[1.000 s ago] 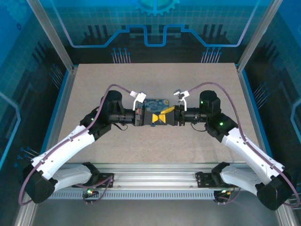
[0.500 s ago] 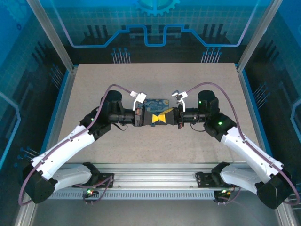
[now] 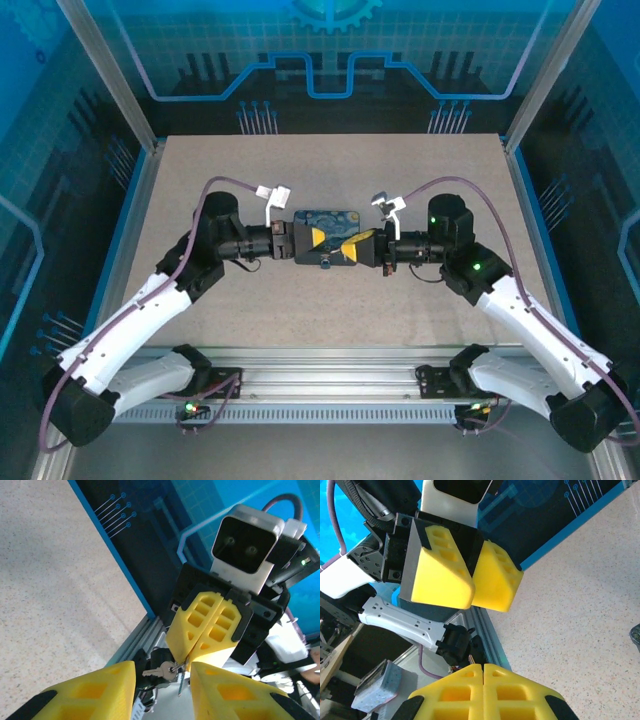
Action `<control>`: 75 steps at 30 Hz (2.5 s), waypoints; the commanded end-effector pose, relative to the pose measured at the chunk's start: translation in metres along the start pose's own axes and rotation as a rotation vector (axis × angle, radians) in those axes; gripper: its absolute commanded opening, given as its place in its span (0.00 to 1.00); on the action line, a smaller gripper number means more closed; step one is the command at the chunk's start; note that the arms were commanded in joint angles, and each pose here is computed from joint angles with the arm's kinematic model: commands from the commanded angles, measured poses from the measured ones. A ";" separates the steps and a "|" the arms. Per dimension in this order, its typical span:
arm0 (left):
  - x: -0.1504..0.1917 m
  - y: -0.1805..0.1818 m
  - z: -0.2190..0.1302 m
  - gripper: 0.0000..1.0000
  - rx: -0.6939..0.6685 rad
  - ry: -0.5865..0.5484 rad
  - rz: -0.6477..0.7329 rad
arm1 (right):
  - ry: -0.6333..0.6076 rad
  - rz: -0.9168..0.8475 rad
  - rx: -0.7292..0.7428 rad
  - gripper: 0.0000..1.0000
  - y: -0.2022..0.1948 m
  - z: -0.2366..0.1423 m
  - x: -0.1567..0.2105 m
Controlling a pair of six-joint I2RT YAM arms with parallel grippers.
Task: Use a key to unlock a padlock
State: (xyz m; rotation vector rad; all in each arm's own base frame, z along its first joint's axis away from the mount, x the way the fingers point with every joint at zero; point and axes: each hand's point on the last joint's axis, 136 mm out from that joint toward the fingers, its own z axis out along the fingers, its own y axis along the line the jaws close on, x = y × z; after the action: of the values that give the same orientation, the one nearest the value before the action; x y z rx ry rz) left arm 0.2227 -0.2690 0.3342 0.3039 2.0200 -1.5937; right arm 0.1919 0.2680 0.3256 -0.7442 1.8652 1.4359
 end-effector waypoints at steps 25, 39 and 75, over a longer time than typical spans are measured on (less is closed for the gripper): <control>-0.025 0.034 0.003 0.66 -0.122 -0.140 -0.336 | -0.167 -0.810 0.887 0.00 -0.023 -0.035 -0.056; -0.050 0.023 0.005 0.70 -0.109 -0.162 -0.412 | -0.201 -1.195 0.918 0.00 -0.006 -0.009 -0.076; -0.053 -0.001 0.026 0.24 -0.022 -0.103 -0.449 | -0.050 -1.360 0.919 0.00 -0.011 0.026 -0.049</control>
State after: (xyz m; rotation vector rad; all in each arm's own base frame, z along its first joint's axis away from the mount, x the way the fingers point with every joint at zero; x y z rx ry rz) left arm 0.2772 -0.2827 0.3494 -0.2999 2.1438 -1.7636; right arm 0.2381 0.2907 0.3518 -1.0775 1.2033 -0.2417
